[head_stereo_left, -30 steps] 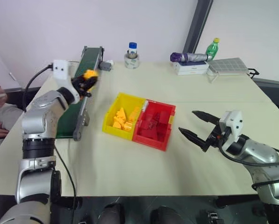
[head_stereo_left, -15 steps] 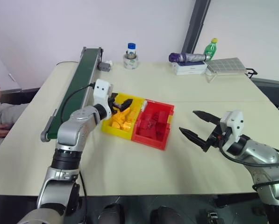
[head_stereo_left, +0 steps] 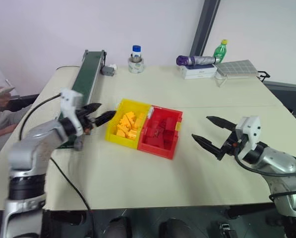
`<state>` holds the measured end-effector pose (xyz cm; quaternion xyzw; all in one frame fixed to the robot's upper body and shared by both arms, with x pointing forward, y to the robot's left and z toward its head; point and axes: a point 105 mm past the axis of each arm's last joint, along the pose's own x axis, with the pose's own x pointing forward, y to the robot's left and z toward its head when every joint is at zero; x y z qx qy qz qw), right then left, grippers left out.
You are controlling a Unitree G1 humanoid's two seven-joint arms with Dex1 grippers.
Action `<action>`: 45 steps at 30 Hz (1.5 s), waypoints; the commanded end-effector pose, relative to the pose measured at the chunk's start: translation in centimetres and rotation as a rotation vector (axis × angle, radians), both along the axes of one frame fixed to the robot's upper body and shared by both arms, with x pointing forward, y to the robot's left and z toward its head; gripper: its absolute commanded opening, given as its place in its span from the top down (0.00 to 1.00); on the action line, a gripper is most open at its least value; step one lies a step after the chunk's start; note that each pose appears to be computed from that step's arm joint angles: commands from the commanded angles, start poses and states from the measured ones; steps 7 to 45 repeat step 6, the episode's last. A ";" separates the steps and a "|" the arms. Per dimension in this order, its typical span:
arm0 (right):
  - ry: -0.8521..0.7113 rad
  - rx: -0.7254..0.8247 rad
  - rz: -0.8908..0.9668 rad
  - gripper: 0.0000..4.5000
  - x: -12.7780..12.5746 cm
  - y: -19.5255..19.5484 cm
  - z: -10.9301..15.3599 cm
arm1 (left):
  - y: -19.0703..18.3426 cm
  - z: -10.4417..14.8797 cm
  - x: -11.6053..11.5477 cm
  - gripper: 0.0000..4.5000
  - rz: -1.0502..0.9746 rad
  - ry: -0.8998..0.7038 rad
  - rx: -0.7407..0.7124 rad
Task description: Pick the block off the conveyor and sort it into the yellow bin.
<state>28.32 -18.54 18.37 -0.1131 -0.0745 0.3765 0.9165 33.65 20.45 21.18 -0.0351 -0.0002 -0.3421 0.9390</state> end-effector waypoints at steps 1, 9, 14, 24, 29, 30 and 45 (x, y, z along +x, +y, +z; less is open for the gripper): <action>-0.056 -0.008 0.006 0.00 -0.1 -0.1 1.1 | 0.8 1.3 -1.3 0.01 -0.023 -0.089 0.052; -0.045 -0.017 0.016 0.00 -0.1 -0.2 0.9 | 4.0 -1.9 -2.5 0.01 0.055 0.000 0.195; -0.045 -0.017 0.016 0.00 -0.1 -0.2 0.9 | 4.0 -1.9 -2.5 0.01 0.055 0.000 0.195; -0.045 -0.017 0.016 0.00 -0.1 -0.2 0.9 | 4.0 -1.9 -2.5 0.01 0.055 0.000 0.195; -0.045 -0.017 0.016 0.00 -0.1 -0.2 0.9 | 4.0 -1.9 -2.5 0.01 0.055 0.000 0.195; -0.045 -0.017 0.016 0.00 -0.1 -0.2 0.9 | 4.0 -1.9 -2.5 0.01 0.055 0.000 0.195; -0.045 -0.017 0.016 0.00 -0.1 -0.2 0.9 | 4.0 -1.9 -2.5 0.01 0.055 0.000 0.195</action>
